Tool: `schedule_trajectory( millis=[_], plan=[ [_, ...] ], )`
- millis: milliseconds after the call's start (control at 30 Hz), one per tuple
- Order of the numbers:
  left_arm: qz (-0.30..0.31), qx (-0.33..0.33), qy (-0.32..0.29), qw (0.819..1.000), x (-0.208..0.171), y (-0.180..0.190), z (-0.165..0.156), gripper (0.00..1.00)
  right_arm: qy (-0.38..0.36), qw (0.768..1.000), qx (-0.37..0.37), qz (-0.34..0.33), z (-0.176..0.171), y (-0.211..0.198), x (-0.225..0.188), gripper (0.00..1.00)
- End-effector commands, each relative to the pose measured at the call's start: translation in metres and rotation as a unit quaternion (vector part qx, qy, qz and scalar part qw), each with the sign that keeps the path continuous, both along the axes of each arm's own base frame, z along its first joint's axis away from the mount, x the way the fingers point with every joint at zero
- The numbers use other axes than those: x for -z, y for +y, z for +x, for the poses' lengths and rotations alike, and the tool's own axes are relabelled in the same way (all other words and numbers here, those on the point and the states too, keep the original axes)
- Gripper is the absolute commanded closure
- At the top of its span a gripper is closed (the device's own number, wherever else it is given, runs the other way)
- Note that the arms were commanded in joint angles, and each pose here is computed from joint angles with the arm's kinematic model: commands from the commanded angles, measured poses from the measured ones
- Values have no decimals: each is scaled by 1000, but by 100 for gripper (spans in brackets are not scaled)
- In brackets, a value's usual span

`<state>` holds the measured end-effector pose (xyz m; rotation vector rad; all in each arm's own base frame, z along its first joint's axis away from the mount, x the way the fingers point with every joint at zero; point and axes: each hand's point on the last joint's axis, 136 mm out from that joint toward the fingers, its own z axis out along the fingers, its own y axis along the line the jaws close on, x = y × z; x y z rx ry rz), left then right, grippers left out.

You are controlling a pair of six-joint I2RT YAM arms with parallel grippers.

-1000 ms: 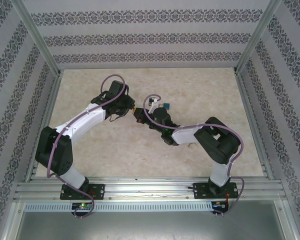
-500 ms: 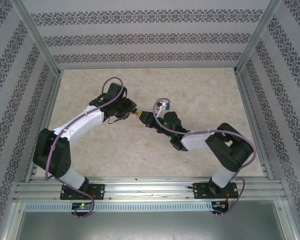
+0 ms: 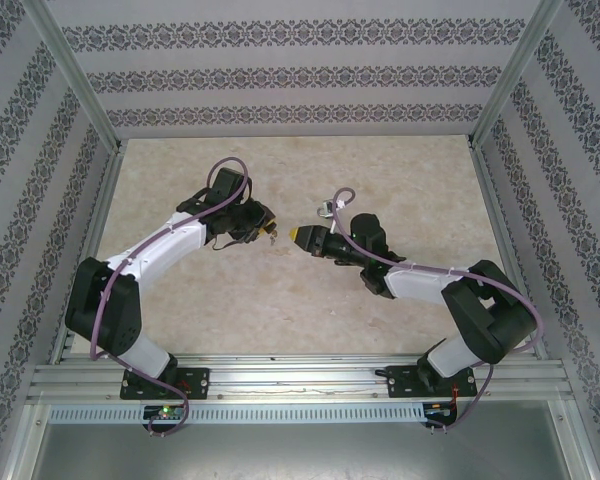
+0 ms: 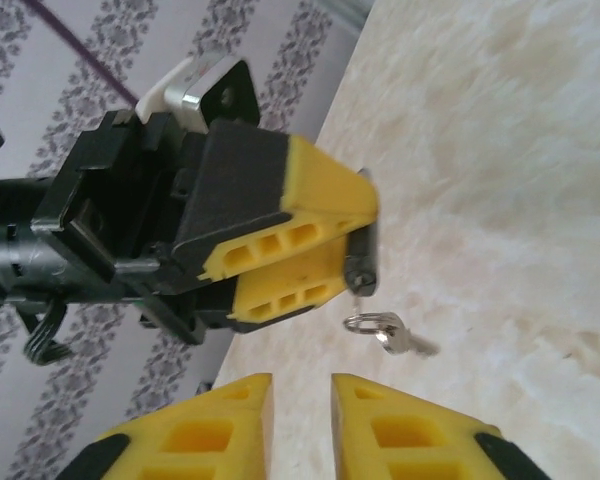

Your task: Unlock with the key

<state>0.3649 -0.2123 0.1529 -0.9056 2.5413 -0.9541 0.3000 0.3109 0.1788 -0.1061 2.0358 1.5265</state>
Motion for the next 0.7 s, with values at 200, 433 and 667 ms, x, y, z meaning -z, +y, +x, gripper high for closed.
schedule_trajectory(
  millis=[200, 433, 667],
  plan=[
    [-6, 45, -61, 997, -29, -8, -9, 89, 8, 999, -46, -21, -13, 12, -5, 69],
    [-2, 50, -60, 997, -28, -9, -10, 88, 2, 999, -27, -19, -4, 23, -4, 67],
    [-3, 52, -57, 997, -28, -11, -9, 88, -2, 1000, -11, -24, 5, 24, -5, 66]
  ],
)
